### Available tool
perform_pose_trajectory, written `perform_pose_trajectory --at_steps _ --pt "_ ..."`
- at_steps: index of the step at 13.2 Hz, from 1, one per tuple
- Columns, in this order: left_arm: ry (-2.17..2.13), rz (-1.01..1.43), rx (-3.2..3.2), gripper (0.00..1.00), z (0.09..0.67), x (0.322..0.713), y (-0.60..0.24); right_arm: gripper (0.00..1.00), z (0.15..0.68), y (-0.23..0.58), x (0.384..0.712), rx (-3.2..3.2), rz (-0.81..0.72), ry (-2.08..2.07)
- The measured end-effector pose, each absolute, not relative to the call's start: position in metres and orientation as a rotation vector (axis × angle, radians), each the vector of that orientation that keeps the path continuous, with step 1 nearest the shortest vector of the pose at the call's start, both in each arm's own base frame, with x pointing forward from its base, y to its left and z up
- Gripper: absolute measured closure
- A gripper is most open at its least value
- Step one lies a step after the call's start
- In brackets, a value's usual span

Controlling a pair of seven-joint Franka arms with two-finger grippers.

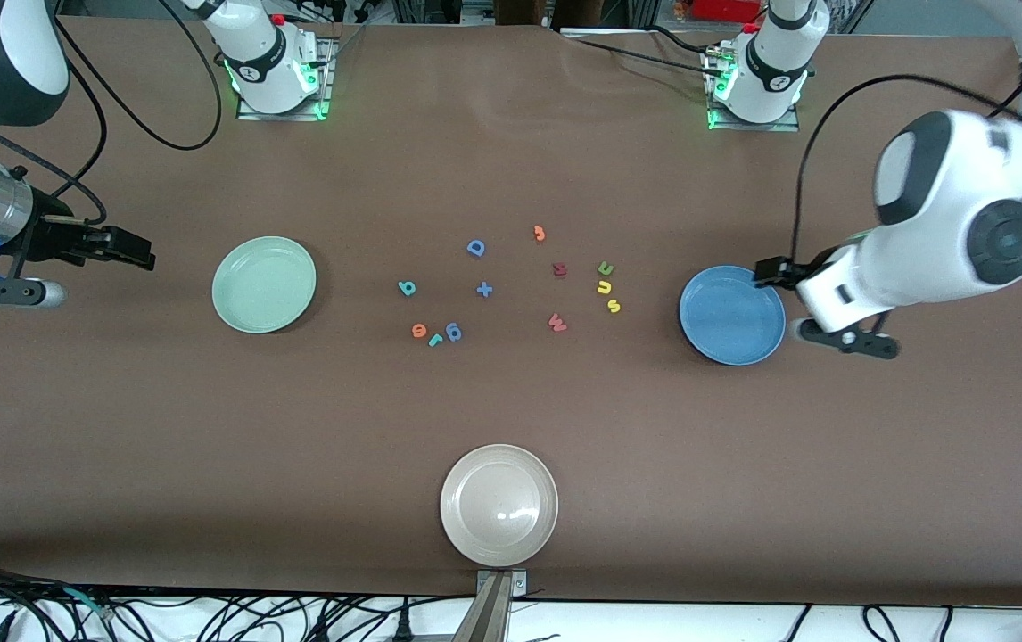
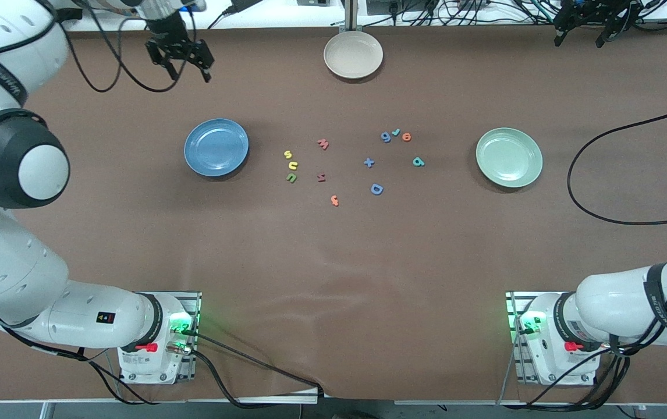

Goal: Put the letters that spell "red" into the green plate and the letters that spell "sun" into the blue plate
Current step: 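Move the left gripper and the right gripper toward the scattered letters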

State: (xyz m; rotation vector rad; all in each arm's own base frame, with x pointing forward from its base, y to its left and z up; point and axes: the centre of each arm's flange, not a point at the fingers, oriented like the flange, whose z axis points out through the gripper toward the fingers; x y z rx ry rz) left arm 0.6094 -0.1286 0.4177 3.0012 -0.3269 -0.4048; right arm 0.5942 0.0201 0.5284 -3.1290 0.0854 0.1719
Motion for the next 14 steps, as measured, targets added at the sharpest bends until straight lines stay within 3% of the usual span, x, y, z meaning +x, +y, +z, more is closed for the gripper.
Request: perform_pose_trajectory --at_steps 6,10,14 --pt "-0.284 -0.4 3.049 0.0 0.362 0.588 -0.246 0.0 0.505 0.067 0.599 -3.128 0.223 0.129" --pt "-0.27 -0.337 3.049 0.0 0.304 0.555 -0.267 0.0 0.473 0.149 0.601 -3.131 0.223 0.231" --pt "-0.291 -0.228 3.033 0.0 0.255 0.518 -0.284 0.0 0.41 0.249 0.594 -3.134 0.236 0.105"
